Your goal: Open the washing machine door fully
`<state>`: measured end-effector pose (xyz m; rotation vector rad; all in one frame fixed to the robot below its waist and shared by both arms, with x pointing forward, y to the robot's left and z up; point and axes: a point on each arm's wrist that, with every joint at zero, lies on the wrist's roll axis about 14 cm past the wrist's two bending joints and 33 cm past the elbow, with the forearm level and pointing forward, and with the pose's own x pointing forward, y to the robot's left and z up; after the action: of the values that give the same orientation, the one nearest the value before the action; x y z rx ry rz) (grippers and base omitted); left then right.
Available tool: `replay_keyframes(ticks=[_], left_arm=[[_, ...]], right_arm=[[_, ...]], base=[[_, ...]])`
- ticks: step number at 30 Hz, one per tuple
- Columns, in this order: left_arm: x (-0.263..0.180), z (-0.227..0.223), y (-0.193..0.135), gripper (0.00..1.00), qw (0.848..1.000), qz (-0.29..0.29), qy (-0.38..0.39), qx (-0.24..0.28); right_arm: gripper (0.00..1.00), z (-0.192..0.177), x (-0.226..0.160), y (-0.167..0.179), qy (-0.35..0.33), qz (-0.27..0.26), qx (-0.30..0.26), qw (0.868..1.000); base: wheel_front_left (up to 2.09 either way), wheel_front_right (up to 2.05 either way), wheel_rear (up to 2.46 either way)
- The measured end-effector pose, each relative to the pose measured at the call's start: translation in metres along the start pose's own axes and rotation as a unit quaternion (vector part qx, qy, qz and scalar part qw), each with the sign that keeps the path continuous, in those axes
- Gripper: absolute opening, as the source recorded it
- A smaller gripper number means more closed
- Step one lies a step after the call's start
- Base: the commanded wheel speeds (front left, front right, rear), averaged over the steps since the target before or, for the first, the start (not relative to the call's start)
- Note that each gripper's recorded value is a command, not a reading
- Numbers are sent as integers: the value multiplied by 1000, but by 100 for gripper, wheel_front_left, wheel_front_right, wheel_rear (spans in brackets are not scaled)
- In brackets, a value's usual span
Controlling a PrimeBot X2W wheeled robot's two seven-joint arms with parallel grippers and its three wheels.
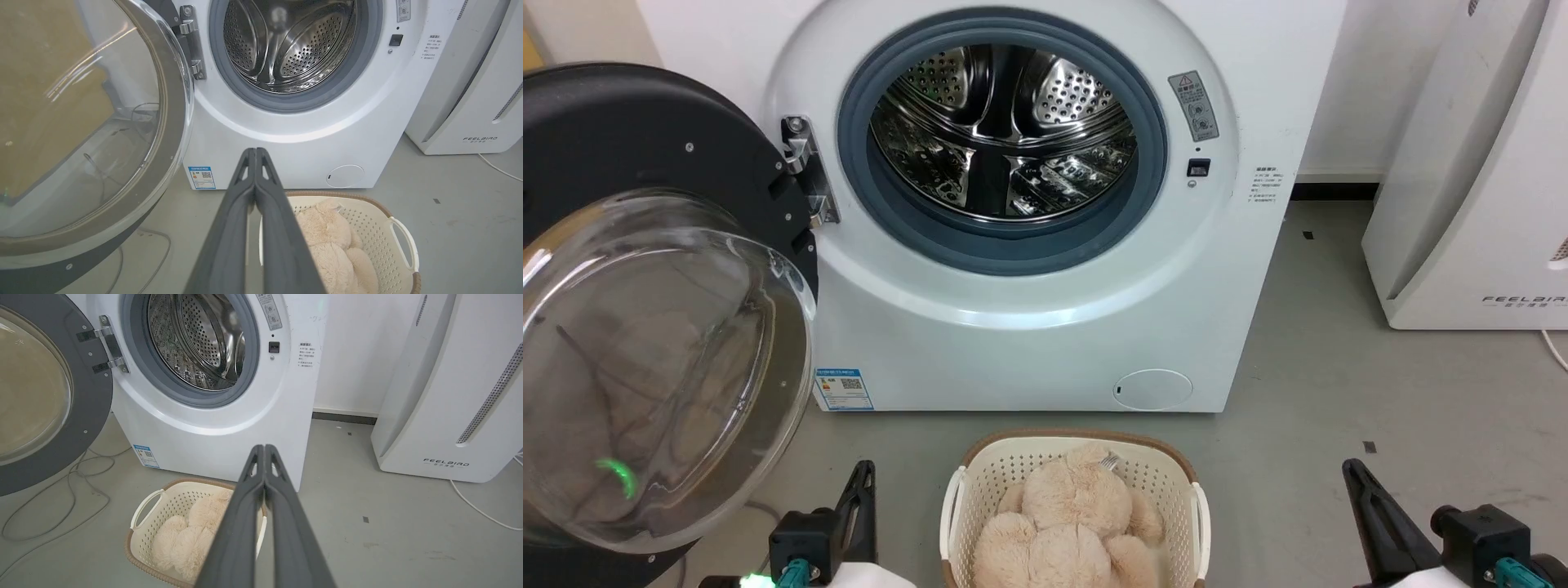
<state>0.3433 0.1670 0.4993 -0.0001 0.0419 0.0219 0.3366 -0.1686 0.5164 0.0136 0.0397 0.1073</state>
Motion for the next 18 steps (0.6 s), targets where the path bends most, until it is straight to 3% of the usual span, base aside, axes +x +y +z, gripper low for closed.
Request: replay_keyframes(ticks=[18], left_arm=[[6,6,2,0,1000,-2,-5,3]], right_arm=[[0,0,5,1,0,2,-4,1000]], base=[[0,0,0]])
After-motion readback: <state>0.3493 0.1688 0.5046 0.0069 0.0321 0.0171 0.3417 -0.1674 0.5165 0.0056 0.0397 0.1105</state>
